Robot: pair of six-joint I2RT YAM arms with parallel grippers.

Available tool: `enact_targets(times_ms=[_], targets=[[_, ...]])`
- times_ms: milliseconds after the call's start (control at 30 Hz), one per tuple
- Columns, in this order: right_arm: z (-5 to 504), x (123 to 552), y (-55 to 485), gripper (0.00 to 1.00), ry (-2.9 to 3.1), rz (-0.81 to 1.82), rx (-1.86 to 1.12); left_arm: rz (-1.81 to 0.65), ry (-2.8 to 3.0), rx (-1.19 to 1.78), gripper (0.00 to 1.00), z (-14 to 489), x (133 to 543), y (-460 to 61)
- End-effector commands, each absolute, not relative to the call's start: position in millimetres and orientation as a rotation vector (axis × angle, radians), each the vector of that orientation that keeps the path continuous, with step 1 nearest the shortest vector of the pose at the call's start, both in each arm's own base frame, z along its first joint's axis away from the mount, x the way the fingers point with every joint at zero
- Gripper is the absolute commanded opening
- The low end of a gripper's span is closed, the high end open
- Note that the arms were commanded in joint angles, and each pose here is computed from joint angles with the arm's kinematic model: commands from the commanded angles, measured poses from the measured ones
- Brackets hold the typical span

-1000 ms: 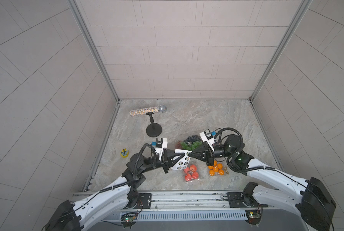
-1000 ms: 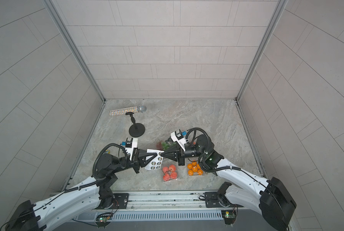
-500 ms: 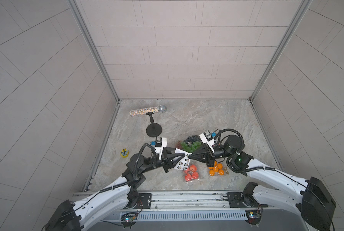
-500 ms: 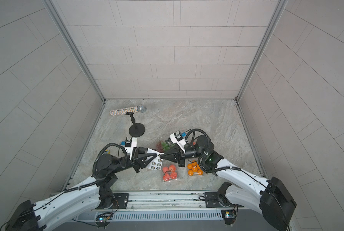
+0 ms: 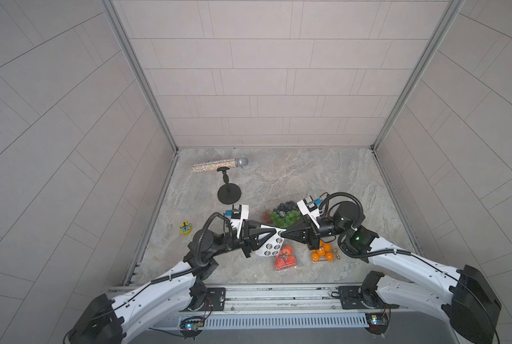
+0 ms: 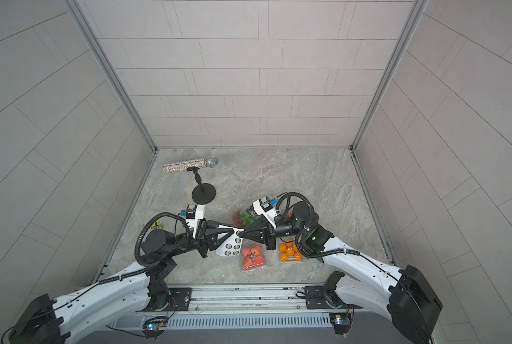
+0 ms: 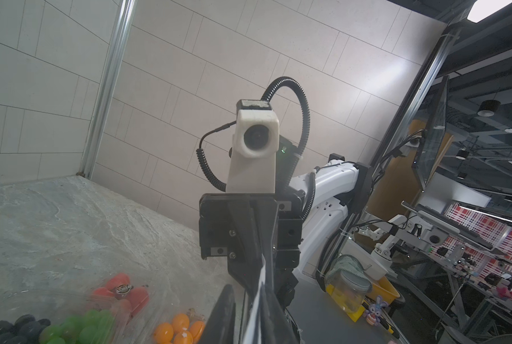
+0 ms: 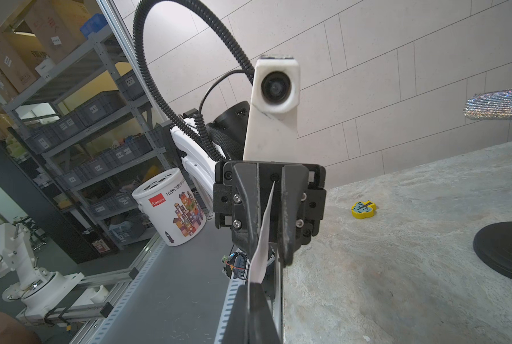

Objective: Label fruit boxes
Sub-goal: Adjust the label sticker.

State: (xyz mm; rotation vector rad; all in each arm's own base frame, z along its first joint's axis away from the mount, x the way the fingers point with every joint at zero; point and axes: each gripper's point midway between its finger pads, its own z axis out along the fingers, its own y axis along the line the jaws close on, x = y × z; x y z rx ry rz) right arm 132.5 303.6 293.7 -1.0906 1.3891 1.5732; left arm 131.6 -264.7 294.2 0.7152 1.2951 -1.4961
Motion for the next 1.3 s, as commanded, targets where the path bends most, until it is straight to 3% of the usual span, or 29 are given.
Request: enact_targets(times_ms=[0,100,200,900,1267], targets=[[305.7,127.3,302.2,0.0,1.327,1.561,-1.115,-1.52,1.231,0.75,0.14,306.1,125.6,-265.5],[304.5,127.6,302.2,0.0,1.33,1.559,-1.115,-1.521,1.235,0.75,0.03,305.6,125.8,-265.8],[305.0,127.9,301.9,0.0,1.328,1.556,-1.114,-1.527,1.238,0.754,0.0,305.1,125.1,-266.2],[300.7,135.3,305.1,0.0,1.359,1.521,-1.109,-1.66,1.182,0.793,0.0,315.6,105.8,-264.6],[302.9,127.2,306.9,0.0,1.333,1.557,-1.131,-1.598,1.245,0.764,0.0,303.8,119.8,-269.5]])
